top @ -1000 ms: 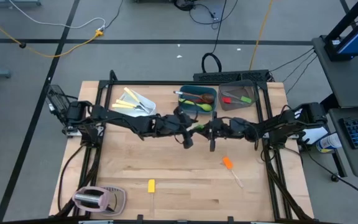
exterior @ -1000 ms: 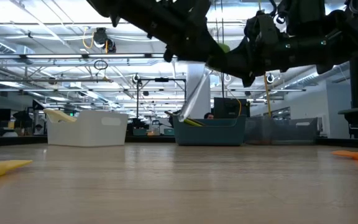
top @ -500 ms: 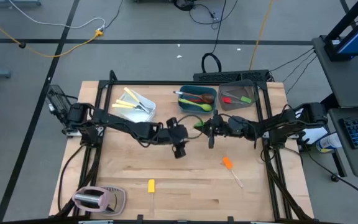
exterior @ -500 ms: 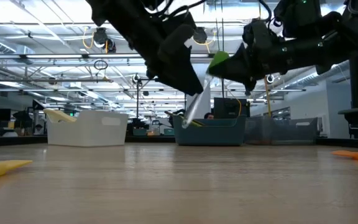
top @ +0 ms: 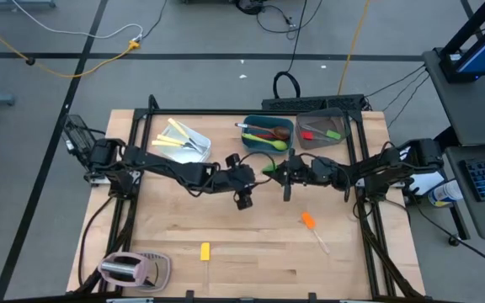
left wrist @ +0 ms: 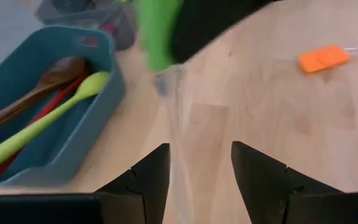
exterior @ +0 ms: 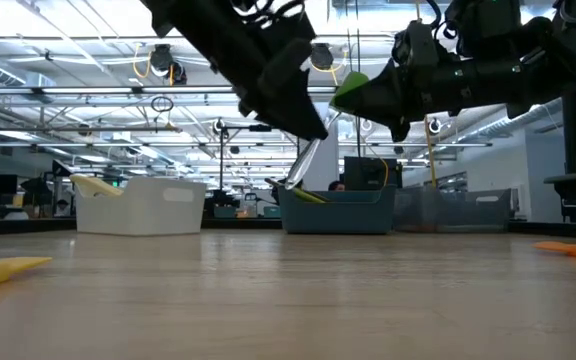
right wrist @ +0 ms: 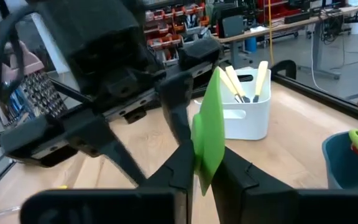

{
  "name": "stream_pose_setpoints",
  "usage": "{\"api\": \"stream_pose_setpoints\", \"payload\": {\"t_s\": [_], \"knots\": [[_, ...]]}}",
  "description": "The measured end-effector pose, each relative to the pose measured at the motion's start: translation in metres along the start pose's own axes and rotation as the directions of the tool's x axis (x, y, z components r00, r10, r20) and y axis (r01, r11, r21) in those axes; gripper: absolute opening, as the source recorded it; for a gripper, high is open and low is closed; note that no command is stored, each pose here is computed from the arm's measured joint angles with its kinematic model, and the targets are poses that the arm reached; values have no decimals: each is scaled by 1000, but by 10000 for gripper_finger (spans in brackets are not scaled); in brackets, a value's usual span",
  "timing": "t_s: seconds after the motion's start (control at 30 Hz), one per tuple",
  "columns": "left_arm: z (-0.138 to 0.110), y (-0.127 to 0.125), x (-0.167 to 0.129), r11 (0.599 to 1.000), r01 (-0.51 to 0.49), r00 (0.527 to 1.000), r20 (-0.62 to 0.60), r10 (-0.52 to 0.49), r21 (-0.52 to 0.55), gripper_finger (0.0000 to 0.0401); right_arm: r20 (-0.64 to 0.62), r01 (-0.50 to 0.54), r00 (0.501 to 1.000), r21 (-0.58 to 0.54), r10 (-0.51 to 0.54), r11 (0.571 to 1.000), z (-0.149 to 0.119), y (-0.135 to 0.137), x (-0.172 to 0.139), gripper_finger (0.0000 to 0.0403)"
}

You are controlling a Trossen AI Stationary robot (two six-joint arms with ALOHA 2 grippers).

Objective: Pick & Place Kitchen Items
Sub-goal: Put the green spatula into the black bin

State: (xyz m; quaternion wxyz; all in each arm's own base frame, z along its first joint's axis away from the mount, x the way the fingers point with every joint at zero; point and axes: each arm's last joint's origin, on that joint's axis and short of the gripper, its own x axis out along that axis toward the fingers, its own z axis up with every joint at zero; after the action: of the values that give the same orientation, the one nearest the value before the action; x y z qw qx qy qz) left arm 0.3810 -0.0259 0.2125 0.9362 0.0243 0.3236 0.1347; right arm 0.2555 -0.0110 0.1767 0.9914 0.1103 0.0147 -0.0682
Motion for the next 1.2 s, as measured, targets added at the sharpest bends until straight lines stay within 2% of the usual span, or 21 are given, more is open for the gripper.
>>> {"api": "stream_pose_setpoints", "payload": {"t_s": [0.1, 0.27, 0.37, 0.53, 0.73, 0.97, 1.2], "knots": [[1, 1, 0, 1000, 8, 1000, 3, -8, 12, 177, -1, -7, 1000, 4, 7, 1000, 0, 0, 0, 30], [1, 2, 1, 999, 21, 1000, 3, -21, 34, 177, 18, -112, 994, 2, 112, 994, 3, 4, 0, 25], [1, 1, 1, 998, 48, 999, 3, -48, 50, 169, 39, -118, 992, -1, 118, 993, 5, 4, 0, 27], [1, -1, 1, 994, 99, 995, 0, -100, 51, 107, 33, -119, 992, -6, 119, 993, 5, 4, 0, 31], [1, 1, 1, 995, 96, 995, -3, -96, 37, 14, 25, -123, 992, -12, 123, 992, 4, 4, 0, 27], [1, 0, 1, 995, 96, 995, 1, -96, 31, 10, 15, -161, 987, -83, 163, 983, 4, 6, -1, 63], [1, 0, 1, 995, 93, 996, 1, -93, 31, 10, 130, -167, 975, -117, 182, 979, 15, 7, -2, 91]]}}
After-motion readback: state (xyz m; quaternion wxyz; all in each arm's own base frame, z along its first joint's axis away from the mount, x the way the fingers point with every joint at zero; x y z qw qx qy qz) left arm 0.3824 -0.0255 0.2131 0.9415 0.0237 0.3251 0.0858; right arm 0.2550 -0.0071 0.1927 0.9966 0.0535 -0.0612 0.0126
